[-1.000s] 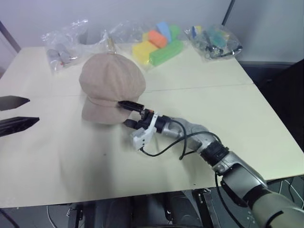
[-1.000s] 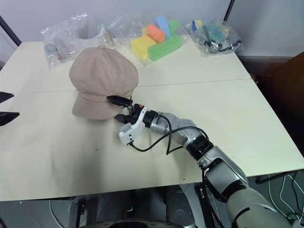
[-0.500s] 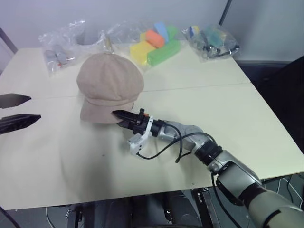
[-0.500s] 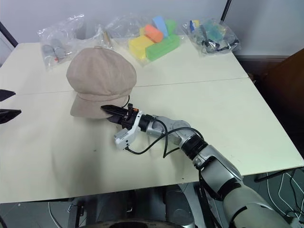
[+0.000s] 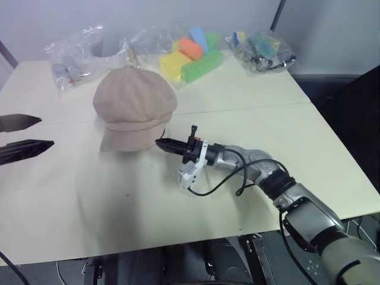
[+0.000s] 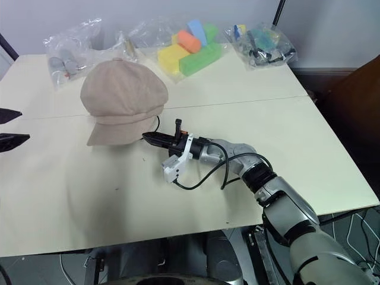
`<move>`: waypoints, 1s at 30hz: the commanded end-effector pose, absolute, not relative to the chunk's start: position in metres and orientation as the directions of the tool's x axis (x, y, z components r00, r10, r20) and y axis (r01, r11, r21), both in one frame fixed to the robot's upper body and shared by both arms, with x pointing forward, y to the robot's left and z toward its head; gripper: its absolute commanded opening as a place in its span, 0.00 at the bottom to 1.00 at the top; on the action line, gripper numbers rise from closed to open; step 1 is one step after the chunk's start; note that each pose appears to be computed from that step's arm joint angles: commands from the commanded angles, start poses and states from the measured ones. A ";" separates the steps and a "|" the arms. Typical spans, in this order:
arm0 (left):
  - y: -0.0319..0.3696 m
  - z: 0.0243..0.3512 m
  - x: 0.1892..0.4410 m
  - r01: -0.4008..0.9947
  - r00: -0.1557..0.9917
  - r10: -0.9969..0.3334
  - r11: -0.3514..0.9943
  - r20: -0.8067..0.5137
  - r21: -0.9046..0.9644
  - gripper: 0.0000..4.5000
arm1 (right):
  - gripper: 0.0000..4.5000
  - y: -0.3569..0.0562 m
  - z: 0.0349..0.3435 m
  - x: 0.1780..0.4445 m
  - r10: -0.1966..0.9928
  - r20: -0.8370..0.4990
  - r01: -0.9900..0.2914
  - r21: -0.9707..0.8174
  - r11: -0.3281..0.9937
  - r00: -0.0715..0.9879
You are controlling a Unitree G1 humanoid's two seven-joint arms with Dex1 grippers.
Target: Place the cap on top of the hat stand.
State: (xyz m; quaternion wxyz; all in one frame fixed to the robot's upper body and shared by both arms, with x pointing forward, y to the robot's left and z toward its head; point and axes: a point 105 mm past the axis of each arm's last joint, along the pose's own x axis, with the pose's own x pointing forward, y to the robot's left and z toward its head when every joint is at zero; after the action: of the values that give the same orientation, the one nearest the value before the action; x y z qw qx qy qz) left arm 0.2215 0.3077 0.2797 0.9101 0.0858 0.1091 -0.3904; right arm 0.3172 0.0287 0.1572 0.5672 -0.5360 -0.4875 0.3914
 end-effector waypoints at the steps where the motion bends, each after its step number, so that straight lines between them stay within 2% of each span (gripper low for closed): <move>1: 0.308 0.290 0.220 0.722 0.685 -0.678 0.682 -0.267 0.118 1.00 | 0.01 0.039 0.168 0.315 0.966 0.170 0.096 -0.983 0.154 0.196; 9: 0.308 0.291 0.219 0.717 0.690 -0.671 0.686 -0.272 0.124 1.00 | 0.01 0.040 0.169 0.317 0.960 0.188 0.089 -0.981 0.173 0.207; 15: 0.308 0.290 0.219 0.718 0.688 -0.670 0.684 -0.279 0.127 1.00 | 0.01 0.026 0.173 0.313 0.964 0.208 0.085 -0.977 0.197 0.164; 20: 0.308 0.291 0.219 0.723 0.683 -0.673 0.679 -0.285 0.128 1.00 | 0.01 -0.001 0.172 0.326 0.969 0.185 0.051 -0.983 0.179 0.161; 24: 0.307 0.292 0.219 0.726 0.680 -0.676 0.676 -0.284 0.129 1.00 | 0.01 -0.010 0.164 0.339 0.975 0.122 0.061 -0.992 0.113 0.187; 30: 0.305 0.291 0.218 0.729 0.677 -0.678 0.673 -0.286 0.129 1.00 | 0.01 -0.013 0.158 0.349 0.972 0.097 0.061 -0.994 0.086 0.212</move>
State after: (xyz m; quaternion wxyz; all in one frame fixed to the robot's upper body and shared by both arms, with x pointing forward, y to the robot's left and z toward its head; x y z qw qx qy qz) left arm 0.2210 0.3081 0.2796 0.9094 0.0920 0.1167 -0.3885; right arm 0.3464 -0.0146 0.1494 0.5615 -0.5422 -0.4666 0.4160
